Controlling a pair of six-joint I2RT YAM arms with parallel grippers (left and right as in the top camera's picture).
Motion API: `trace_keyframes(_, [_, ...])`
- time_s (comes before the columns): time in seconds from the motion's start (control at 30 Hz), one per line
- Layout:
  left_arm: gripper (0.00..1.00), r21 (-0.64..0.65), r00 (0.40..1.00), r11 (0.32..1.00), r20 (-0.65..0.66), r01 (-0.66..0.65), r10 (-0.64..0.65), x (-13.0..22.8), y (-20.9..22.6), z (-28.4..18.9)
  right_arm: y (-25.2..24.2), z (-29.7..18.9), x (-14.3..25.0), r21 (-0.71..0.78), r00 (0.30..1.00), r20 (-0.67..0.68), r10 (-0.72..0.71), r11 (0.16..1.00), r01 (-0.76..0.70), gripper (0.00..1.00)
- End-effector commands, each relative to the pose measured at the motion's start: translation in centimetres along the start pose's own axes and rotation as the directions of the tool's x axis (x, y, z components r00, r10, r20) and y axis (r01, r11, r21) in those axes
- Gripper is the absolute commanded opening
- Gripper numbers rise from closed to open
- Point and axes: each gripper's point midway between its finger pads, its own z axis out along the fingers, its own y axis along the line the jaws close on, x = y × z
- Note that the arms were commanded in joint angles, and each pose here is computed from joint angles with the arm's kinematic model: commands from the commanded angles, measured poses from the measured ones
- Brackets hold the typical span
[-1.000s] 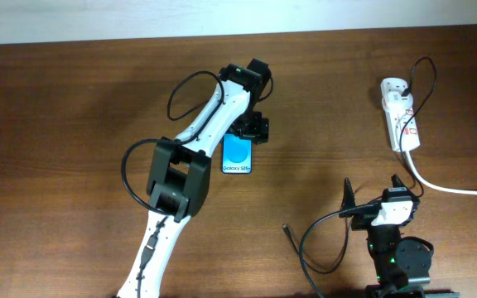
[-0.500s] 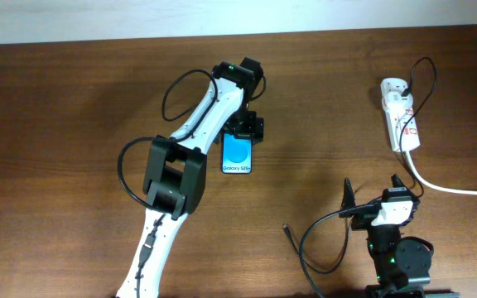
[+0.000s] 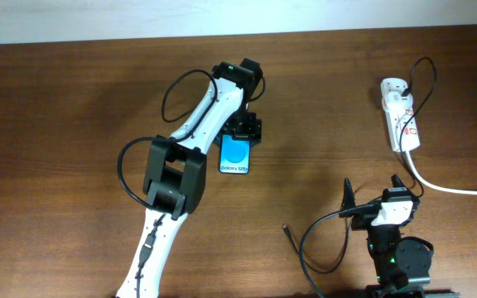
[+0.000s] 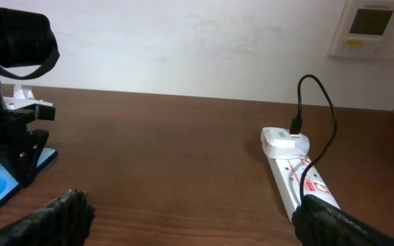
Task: Plug charger to phone and switch on socket
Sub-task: 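Close the left gripper on the phone's long edges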
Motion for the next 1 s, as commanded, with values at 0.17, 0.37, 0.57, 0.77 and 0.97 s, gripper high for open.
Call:
trace_keyframes(0.17, [0.91,0.032,0.996,0.999,-0.083,-0.009,0.012,0.9,-0.6,3.0,0.1,0.0,0.3,0.000,1.000,-0.006,0.004,1.000,-0.004,0.98])
trace_keyframes(0.37, [1.00,0.025,0.995,1.000,-0.101,-0.010,0.012,1.4,-0.5,3.0,0.1,0.0,0.3,0.000,1.000,-0.006,0.004,1.000,-0.004,0.98])
trace_keyframes(0.57, [0.99,0.015,0.993,1.000,-0.116,-0.009,0.011,1.8,-0.2,3.0,0.1,0.0,0.3,0.000,1.000,-0.006,0.004,1.000,-0.004,0.98])
trace_keyframes(0.77, [0.93,0.012,0.993,1.000,-0.114,-0.010,0.011,1.7,-0.2,3.0,0.1,0.0,0.3,0.000,1.000,-0.006,0.004,1.000,-0.004,0.98])
trace_keyframes(0.97, [0.88,0.019,0.995,1.000,-0.097,-0.010,0.012,1.3,-0.4,3.0,0.1,0.0,0.3,0.000,1.000,-0.006,0.004,1.000,-0.004,0.98])
